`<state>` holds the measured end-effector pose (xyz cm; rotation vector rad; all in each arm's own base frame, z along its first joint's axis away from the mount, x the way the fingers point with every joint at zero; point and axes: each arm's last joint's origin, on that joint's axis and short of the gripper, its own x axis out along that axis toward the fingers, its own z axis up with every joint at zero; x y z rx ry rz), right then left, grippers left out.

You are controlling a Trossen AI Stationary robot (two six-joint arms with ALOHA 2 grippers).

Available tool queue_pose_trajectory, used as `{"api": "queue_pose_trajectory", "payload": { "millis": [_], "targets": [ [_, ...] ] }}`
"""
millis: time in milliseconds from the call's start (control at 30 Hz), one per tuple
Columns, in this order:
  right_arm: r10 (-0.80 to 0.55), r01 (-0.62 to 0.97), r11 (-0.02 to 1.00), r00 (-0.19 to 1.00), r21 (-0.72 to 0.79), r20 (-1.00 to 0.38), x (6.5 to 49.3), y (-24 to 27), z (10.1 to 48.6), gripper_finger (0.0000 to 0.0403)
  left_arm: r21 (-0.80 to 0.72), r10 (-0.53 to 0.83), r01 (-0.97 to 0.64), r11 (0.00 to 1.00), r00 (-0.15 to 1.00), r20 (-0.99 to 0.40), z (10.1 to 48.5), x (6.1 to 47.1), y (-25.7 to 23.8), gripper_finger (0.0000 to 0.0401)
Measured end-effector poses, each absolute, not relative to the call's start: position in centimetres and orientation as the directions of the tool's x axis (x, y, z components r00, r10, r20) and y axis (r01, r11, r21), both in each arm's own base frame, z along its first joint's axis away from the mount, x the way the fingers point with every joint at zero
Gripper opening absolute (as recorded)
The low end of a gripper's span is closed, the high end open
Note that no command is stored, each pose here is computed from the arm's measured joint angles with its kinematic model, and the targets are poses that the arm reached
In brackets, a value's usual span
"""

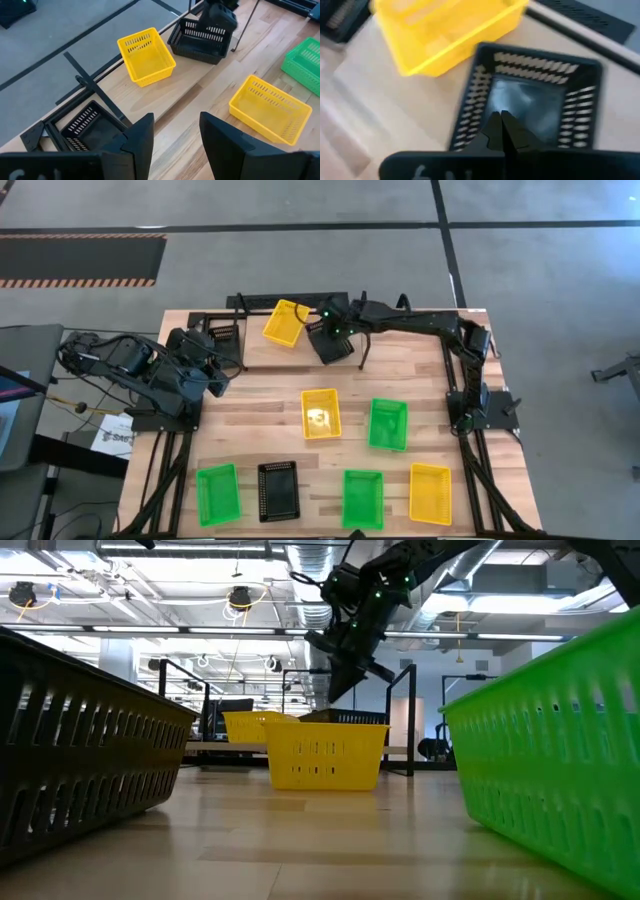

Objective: Stack baskets on shelf by color
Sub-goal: Put the top right black bin on the shelf

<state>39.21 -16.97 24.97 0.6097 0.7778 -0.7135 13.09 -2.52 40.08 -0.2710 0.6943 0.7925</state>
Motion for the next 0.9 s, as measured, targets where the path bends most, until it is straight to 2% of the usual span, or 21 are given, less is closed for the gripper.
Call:
{"api": "queue_pose_trajectory", "payload": {
  "millis": [500,633,900],
  "targets": [
    [-0.346,0.792,0.574,0.464,0.208,-0.815,38.3,-18.4,24.2,0.0,0.027,0.56,-0.731,0.681,0.497,-0.662,40.1,13.1,-2.5,0.0148],
    [-0.336,0.766,0.608,0.486,0.208,-0.806,38.9,-17.3,24.3,0.0,0.024,0.56,-0.733,0.68,0.498,-0.662,40.1,13.1,-2.5,0.0148],
    [-0.169,0.575,0.755,0.634,0.314,-0.754,40.9,-14.4,25.9,0.0,0.024,0.56,-0.733,0.68,0.497,-0.662,40.1,13.1,-2.5,0.0148]
  ]
}}
